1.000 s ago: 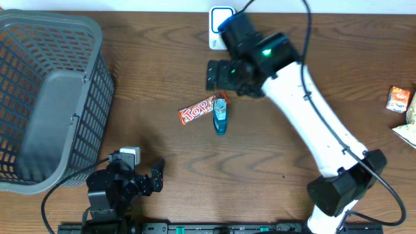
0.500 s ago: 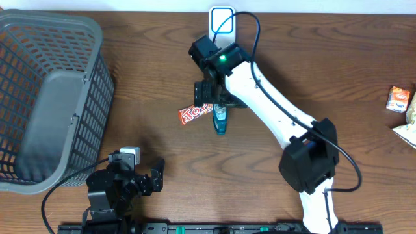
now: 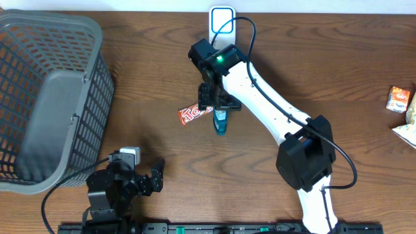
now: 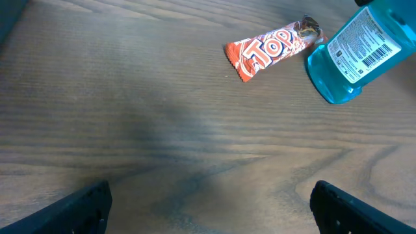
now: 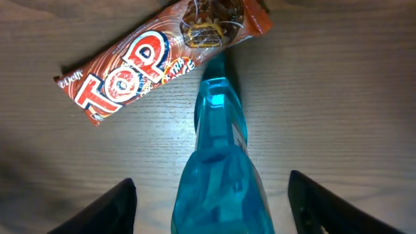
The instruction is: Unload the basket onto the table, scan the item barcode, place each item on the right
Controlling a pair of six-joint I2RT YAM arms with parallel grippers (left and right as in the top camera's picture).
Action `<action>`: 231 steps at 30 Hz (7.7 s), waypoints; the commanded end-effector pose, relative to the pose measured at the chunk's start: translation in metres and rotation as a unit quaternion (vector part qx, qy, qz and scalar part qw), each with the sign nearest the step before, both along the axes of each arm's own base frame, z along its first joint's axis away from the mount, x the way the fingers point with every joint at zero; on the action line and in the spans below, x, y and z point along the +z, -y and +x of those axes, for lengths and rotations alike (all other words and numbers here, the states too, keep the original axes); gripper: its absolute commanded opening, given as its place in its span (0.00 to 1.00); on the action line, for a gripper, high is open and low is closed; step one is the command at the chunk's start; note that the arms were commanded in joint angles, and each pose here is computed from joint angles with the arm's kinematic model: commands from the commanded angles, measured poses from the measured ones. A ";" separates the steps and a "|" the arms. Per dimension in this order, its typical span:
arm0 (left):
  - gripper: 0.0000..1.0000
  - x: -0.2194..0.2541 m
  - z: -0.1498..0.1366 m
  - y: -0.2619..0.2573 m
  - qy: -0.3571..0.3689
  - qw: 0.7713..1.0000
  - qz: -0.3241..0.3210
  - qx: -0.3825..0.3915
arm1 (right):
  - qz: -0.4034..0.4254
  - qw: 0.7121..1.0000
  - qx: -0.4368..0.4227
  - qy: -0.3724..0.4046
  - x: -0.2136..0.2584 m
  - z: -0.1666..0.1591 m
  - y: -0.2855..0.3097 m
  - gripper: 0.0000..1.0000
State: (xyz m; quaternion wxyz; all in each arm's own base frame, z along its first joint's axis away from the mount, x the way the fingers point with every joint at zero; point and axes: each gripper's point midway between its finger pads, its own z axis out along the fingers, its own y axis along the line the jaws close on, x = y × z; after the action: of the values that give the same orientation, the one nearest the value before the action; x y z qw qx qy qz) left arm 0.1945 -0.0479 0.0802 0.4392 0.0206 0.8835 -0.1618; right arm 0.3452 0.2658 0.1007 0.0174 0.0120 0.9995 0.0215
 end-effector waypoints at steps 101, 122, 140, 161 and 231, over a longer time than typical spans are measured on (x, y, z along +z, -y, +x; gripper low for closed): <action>0.98 0.001 0.000 0.000 0.000 1.000 -0.001 0.001 | 0.059 0.982 0.136 0.117 0.133 0.003 0.108 0.15; 0.98 0.001 0.000 0.000 0.001 1.000 -0.001 0.001 | 0.044 0.987 0.134 0.080 0.055 0.047 0.086 0.32; 0.98 0.001 0.000 0.000 0.001 1.000 -0.001 0.001 | 0.032 0.986 0.137 0.089 0.056 0.049 0.083 0.85; 0.98 0.001 0.000 0.000 0.001 1.000 -0.001 0.001 | 0.032 0.995 0.088 0.034 0.121 -0.032 0.095 0.92; 0.98 0.001 0.000 0.000 0.001 1.000 -0.001 0.001 | -0.166 0.964 0.151 -0.146 -0.136 -0.144 0.071 0.11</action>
State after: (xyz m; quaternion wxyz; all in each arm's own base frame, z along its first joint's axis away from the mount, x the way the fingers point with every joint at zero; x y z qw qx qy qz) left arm 0.1945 -0.0479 0.0802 0.4392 0.0206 0.8835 -0.1618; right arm 0.2272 0.1612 0.0004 -0.0315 -0.1110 0.9618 -0.2484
